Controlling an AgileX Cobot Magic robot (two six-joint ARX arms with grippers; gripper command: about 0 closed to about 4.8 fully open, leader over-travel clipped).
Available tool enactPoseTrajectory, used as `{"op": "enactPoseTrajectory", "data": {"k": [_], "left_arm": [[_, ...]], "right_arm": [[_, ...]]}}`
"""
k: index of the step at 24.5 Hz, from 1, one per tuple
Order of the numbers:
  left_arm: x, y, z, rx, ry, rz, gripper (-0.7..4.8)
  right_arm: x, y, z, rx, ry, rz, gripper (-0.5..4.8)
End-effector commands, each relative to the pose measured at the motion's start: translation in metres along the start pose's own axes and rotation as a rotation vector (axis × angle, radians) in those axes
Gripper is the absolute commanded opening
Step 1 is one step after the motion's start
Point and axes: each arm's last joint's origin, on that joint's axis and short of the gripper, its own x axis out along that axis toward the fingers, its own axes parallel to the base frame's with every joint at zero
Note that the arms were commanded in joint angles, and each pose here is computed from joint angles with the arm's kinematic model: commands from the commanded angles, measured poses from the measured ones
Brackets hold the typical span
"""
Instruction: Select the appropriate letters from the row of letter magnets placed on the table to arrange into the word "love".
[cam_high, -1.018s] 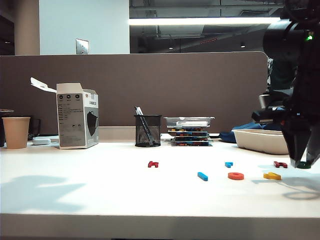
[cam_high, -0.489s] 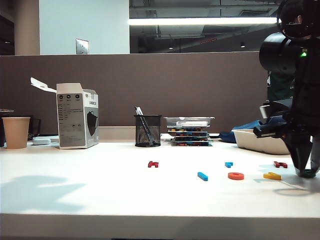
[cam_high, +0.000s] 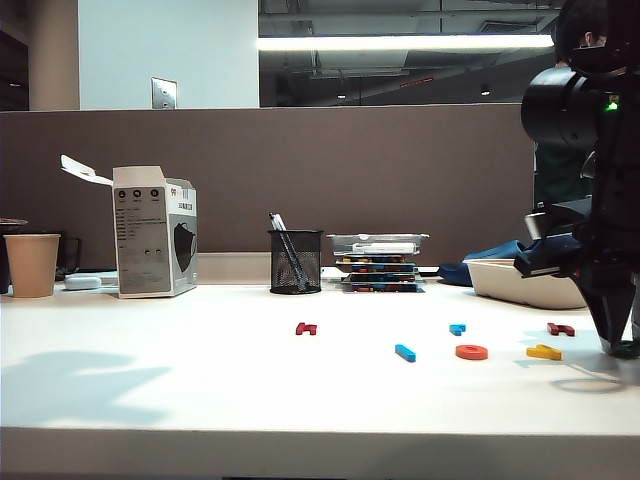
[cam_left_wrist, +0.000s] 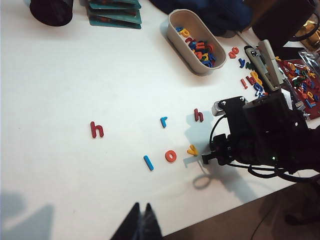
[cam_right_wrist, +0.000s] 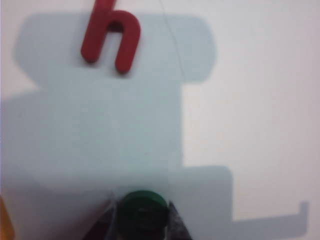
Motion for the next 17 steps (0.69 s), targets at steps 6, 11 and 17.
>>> {"op": "enactPoseTrajectory", "data": {"k": [6,11,17], "left_arm": [[-0.0017,-0.0007,0.0013,0.003,-0.014,-0.006,-0.05],[-0.0017,-0.0007,0.0013,0.003,-0.014,-0.006,-0.05],[-0.0017,-0.0007,0.0013,0.003,-0.014,-0.006,-0.05]], "right_arm": [[0.0012,0.0006,-0.0037,-0.009,0.036,0.020,1.04],[0.0011,0.0005,-0.0040,-0.010,0.038,0.019,1.08],[0.0011,0.0004,-0.0041,-0.010,0.039,0.019,1.82]]}}
